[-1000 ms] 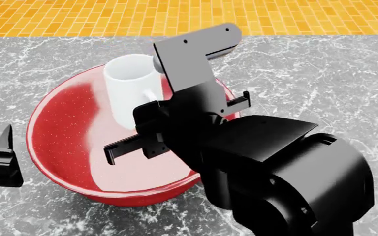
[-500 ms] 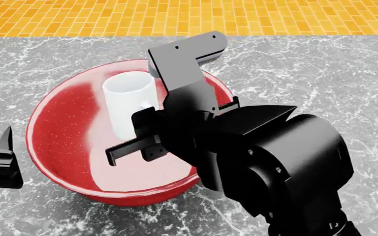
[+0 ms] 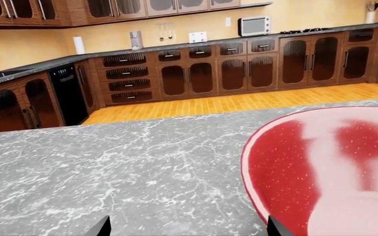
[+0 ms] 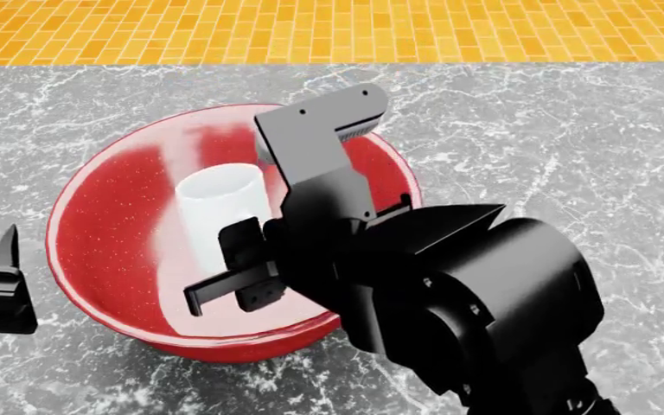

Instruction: Place the cup inside the bowl on the dining table and move the bowl to any counter.

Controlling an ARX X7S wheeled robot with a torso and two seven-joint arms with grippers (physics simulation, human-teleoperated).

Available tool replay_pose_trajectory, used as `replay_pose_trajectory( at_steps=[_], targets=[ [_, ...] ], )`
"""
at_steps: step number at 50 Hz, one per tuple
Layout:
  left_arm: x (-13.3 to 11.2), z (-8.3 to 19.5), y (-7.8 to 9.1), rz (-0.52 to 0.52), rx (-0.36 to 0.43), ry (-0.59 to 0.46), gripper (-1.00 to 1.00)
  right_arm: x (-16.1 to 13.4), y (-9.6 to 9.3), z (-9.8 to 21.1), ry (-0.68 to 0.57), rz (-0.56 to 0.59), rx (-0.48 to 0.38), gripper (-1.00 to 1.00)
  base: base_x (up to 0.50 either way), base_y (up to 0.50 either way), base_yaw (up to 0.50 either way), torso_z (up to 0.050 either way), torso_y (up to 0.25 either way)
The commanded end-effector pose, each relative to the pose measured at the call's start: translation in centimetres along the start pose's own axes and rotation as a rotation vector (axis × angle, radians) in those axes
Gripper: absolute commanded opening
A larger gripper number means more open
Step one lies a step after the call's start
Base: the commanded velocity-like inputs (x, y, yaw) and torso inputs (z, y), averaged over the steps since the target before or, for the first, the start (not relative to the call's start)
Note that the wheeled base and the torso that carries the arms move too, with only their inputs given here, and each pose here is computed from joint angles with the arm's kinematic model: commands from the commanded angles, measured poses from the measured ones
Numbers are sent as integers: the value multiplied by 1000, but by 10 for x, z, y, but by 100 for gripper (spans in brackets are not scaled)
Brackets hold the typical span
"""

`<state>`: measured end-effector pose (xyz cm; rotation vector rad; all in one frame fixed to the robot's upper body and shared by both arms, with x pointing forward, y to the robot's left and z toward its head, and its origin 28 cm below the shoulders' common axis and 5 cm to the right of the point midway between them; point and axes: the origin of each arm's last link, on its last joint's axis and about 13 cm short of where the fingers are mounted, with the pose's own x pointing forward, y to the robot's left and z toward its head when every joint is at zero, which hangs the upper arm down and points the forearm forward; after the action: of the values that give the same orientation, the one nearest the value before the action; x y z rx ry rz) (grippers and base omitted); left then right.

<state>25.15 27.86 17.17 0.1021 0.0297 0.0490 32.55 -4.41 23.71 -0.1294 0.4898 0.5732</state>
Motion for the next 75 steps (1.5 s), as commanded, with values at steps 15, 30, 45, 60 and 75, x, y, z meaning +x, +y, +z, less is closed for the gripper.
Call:
replay_pose_trajectory(
  at_steps=[15, 30, 45, 60, 75],
  targets=[
    [1, 4, -3, -9, 9, -11, 100, -7, 2, 2, -11, -6, 7, 100, 0, 0, 0, 0, 0],
    [1, 3, -3, -8, 9, -11, 100, -50, -10, 48, -168, -99, -15, 100, 0, 0, 0, 0, 0],
    [0, 3, 0, -13, 11, -6, 100, -99, -36, 33, -240, -263, 66, 100, 0, 0, 0, 0, 0],
    [1, 5, 0, -2, 9, -8, 100, -142, -41, -2, -153, -374, 264, 100, 0, 0, 0, 0, 0],
    [1, 5, -3, -5, 15, -5, 100, -116, -47, -22, -128, -215, 579, 100, 0, 0, 0, 0, 0]
  ],
)
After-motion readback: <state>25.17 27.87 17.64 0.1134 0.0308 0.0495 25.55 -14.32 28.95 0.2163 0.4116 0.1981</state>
